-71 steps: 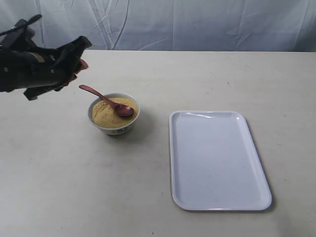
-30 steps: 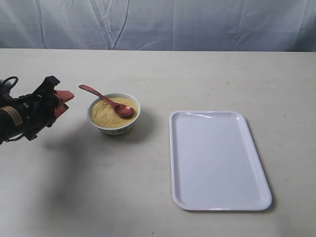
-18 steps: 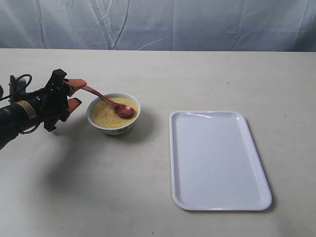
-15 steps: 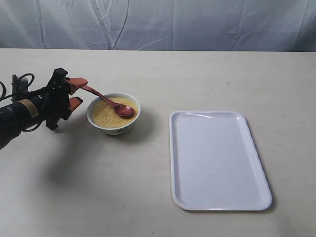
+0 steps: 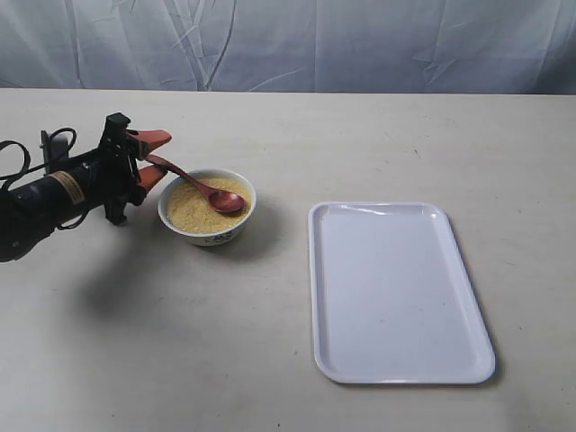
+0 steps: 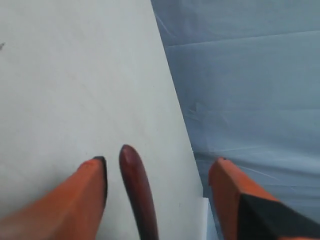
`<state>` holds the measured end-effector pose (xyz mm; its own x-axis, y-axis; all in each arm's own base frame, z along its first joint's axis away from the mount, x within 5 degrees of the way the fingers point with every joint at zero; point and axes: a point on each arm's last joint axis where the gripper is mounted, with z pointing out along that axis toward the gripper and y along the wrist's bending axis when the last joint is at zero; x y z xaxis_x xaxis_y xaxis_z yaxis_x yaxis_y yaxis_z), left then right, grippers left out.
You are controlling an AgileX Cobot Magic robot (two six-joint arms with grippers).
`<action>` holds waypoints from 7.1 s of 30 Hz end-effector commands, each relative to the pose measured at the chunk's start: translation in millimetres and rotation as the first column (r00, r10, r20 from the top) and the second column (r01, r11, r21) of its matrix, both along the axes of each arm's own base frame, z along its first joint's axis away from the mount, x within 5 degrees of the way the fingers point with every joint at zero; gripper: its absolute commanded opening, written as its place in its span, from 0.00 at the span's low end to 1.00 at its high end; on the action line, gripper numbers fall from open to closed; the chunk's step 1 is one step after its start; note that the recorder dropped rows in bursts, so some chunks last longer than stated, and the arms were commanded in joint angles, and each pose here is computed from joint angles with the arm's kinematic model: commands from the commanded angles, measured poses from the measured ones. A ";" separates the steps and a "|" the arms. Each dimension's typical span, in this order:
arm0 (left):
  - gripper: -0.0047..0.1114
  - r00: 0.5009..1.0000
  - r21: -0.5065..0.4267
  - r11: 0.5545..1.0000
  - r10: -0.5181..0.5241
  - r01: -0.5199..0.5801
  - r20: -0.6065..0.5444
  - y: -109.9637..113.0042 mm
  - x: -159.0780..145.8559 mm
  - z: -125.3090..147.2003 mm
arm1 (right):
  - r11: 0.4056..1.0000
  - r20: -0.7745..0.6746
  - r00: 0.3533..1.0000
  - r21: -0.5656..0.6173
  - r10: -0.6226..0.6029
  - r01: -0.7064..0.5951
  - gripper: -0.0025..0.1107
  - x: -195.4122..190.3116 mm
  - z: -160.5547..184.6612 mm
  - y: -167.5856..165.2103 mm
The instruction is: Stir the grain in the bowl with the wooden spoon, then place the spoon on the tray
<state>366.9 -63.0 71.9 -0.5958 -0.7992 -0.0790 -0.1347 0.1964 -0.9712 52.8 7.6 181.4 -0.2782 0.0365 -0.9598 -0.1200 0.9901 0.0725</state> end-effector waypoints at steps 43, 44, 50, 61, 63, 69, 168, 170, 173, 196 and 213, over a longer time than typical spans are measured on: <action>0.04 0.898 0.641 0.767 -0.290 0.012 0.331 -4.7 -25.6 152.8 | 1.000 0.010 1.000 -0.002 0.003 -0.003 0.02 -0.1 0.0 0.1; 0.04 0.897 0.677 0.736 -0.291 -0.014 0.334 -4.7 -27.5 158.2 | 1.000 0.010 1.000 -0.002 0.003 -0.003 0.02 -0.1 0.0 0.1; 0.04 0.857 0.767 0.641 -0.397 0.003 0.329 -21.8 -30.4 153.2 | 1.000 0.010 1.000 -0.002 0.003 -0.003 0.02 -0.1 0.0 0.1; 0.04 0.857 0.777 0.622 -0.449 0.098 0.251 -50.1 -24.0 106.8 | 1.000 0.010 1.000 -0.002 0.003 -0.003 0.02 -0.1 0.0 0.1; 0.04 0.862 0.764 0.635 -0.444 0.112 0.243 -51.1 -22.4 99.0 | 1.000 0.010 1.000 -0.002 0.003 -0.003 0.02 -0.1 0.0 0.1; 0.04 0.851 0.648 0.753 -0.412 0.115 0.327 -57.6 -21.4 103.3 | 1.000 0.010 1.000 -0.002 0.003 -0.003 0.02 -0.1 0.0 0.1; 0.04 0.792 0.638 0.770 -0.394 0.007 0.466 -59.8 -19.7 119.6 | 1.000 0.010 1.000 -0.002 0.003 -0.003 0.02 -0.1 0.0 0.1; 0.04 0.782 0.657 0.754 -0.399 -0.018 0.479 -58.8 -19.5 122.3 | 1.000 0.010 1.000 -0.002 0.003 -0.003 0.02 -0.1 0.0 0.1; 0.04 0.800 0.695 0.719 -0.401 -0.028 0.447 -56.2 -18.1 118.4 | 1.000 0.010 1.000 -0.002 0.003 -0.003 0.02 -0.1 0.0 0.1; 0.04 0.851 0.683 0.730 -0.371 0.020 0.372 -54.5 -18.1 111.0 | 1.000 0.010 1.000 -0.002 0.003 -0.003 0.02 -0.1 0.0 0.1; 0.04 0.843 0.562 0.816 -0.393 0.136 0.367 -64.2 -36.8 149.4 | 1.000 0.010 1.000 -0.002 0.003 -0.003 0.02 -0.1 0.0 0.1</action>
<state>337.8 -122.5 213.5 -0.4915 -0.3678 -0.7894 0.4371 0.6798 -0.5889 52.8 7.6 181.4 -0.2782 0.0365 -0.9598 -0.1200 0.9901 0.0725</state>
